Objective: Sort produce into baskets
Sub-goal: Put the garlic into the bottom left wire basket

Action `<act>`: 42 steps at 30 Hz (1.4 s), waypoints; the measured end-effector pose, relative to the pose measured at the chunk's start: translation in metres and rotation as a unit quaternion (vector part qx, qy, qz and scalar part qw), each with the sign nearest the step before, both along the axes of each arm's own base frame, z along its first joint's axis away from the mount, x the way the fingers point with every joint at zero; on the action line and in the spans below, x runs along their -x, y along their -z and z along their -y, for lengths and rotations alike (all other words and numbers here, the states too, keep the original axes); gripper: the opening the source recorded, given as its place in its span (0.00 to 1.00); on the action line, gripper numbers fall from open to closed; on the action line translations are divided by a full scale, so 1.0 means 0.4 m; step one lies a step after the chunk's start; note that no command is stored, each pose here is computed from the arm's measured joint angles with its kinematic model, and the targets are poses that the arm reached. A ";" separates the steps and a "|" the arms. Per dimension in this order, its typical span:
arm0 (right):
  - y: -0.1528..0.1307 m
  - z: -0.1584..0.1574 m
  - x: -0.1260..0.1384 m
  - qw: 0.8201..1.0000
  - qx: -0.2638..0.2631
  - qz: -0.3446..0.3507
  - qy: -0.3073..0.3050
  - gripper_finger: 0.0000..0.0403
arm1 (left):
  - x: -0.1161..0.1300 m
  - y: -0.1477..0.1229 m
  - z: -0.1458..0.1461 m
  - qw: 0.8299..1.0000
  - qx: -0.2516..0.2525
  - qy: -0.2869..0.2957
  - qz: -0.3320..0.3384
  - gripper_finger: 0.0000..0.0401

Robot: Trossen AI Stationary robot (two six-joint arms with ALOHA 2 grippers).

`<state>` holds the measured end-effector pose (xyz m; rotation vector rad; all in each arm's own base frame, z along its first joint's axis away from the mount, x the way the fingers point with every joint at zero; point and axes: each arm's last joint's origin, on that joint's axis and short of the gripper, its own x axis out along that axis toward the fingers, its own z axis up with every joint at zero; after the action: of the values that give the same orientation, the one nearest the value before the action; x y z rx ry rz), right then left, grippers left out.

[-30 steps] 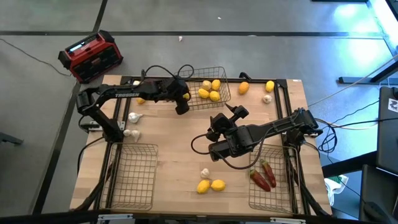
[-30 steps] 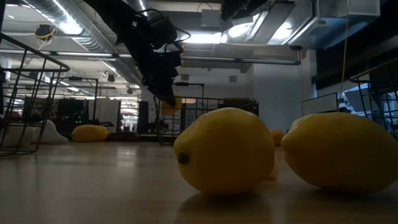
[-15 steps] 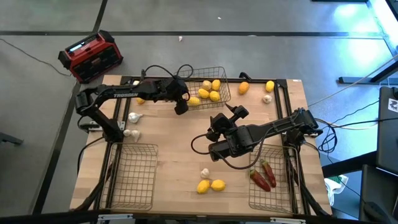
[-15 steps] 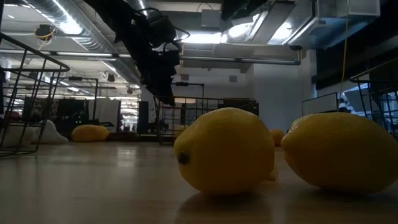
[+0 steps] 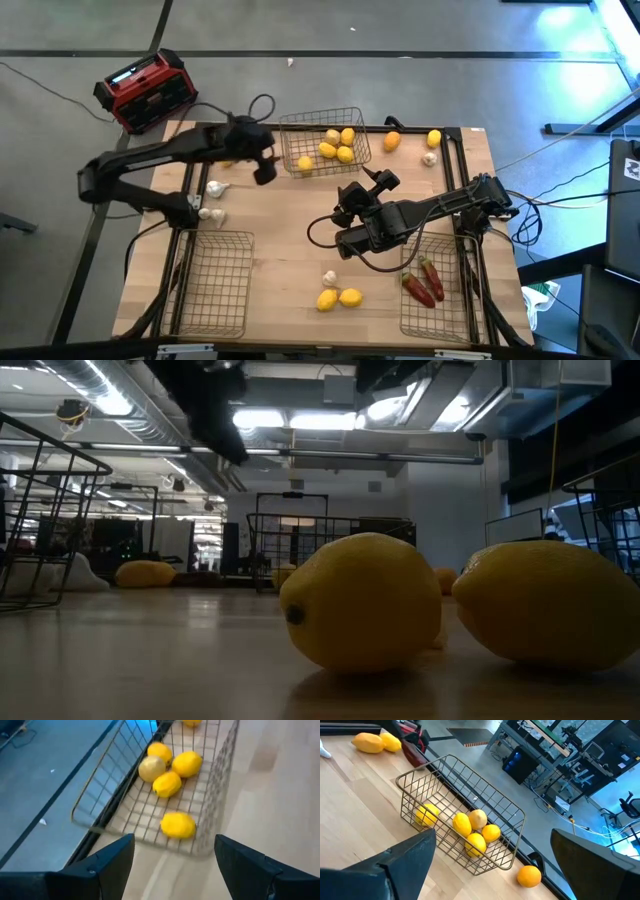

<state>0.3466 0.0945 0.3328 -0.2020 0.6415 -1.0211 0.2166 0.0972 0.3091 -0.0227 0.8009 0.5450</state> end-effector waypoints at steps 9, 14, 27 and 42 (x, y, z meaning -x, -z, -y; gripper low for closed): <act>0.000 0.000 0.000 1.000 0.000 0.000 0.000 0.97 | 0.131 -0.021 0.064 0.996 0.056 -0.021 -0.068 0.68; 0.000 0.000 0.000 1.000 0.002 0.001 0.000 0.97 | 0.162 -0.024 0.076 0.994 0.063 -0.023 -0.087 0.68; -0.001 0.001 0.000 1.000 0.004 0.001 0.001 0.97 | 0.148 -0.007 0.070 0.990 0.061 -0.004 -0.125 0.68; -0.001 0.000 0.000 1.000 0.004 0.001 0.001 0.97 | 0.122 0.125 0.013 0.948 0.128 -0.052 -0.287 0.68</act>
<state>0.3467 0.0944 0.3330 -0.2071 0.6357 -1.0247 0.1679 0.0922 0.2590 -0.1529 1.4447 0.5505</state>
